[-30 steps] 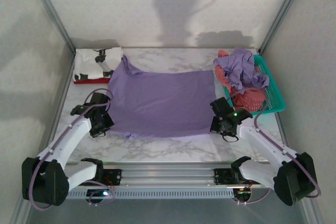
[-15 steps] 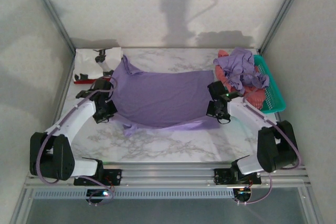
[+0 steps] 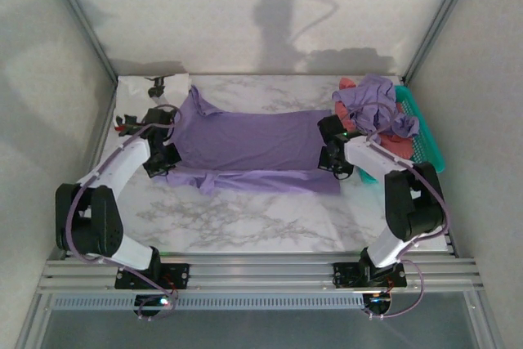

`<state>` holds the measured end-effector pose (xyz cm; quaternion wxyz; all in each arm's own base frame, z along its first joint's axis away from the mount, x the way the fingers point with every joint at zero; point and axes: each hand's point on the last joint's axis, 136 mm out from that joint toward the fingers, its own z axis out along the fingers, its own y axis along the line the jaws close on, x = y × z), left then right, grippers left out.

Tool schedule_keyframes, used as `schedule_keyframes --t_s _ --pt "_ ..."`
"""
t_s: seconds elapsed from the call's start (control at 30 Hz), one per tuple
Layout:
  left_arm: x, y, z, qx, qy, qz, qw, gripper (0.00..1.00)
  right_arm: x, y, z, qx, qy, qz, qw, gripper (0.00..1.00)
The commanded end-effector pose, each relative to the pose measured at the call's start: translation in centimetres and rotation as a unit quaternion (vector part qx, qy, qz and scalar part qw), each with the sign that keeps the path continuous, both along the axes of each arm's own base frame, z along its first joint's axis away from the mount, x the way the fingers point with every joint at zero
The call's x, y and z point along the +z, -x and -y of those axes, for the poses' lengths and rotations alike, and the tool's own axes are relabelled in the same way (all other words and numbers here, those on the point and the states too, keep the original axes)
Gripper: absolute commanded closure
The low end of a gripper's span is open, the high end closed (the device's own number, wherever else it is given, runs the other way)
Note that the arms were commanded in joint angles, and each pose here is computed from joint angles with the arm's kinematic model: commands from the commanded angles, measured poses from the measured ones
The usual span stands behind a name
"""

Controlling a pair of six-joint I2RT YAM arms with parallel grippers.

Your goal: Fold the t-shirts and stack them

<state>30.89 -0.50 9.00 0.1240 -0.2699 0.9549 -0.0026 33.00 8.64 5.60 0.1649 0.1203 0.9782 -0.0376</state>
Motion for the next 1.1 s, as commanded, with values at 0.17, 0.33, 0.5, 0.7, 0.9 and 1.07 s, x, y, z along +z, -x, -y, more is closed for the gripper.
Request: schedule_keyframes --t_s 0.17,0.33,0.5,0.7,0.9,1.07 --pt "-0.7 -1.0 -0.3 -0.017 -0.003 -0.017 1.000 1.00 0.6 -2.2 1.0 -0.001 0.040 0.027 0.999 1.00" --pt "-0.9 -1.6 -0.5 -0.021 -0.007 -0.019 1.000 1.00 0.1 -2.4 0.8 -0.004 0.041 0.022 0.999 1.00" --pt "-1.6 -2.3 -0.3 -0.027 0.000 -0.027 0.999 1.00 -0.2 -3.2 0.4 0.002 0.038 0.022 0.999 1.00" --pt "-1.2 -3.4 -0.1 -0.032 0.005 -0.018 0.999 1.00 -0.1 -3.9 0.6 0.012 0.059 0.019 0.998 1.00" --pt "-1.6 -4.2 -0.5 -0.032 0.008 -0.023 0.999 1.00 -0.2 -4.3 1.2 0.019 0.088 0.010 0.996 0.80" --pt "-0.4 -4.8 -1.1 -0.025 0.005 -0.010 1.000 0.41 2.5 -4.7 0.4 0.043 0.106 0.034 0.993 0.62"
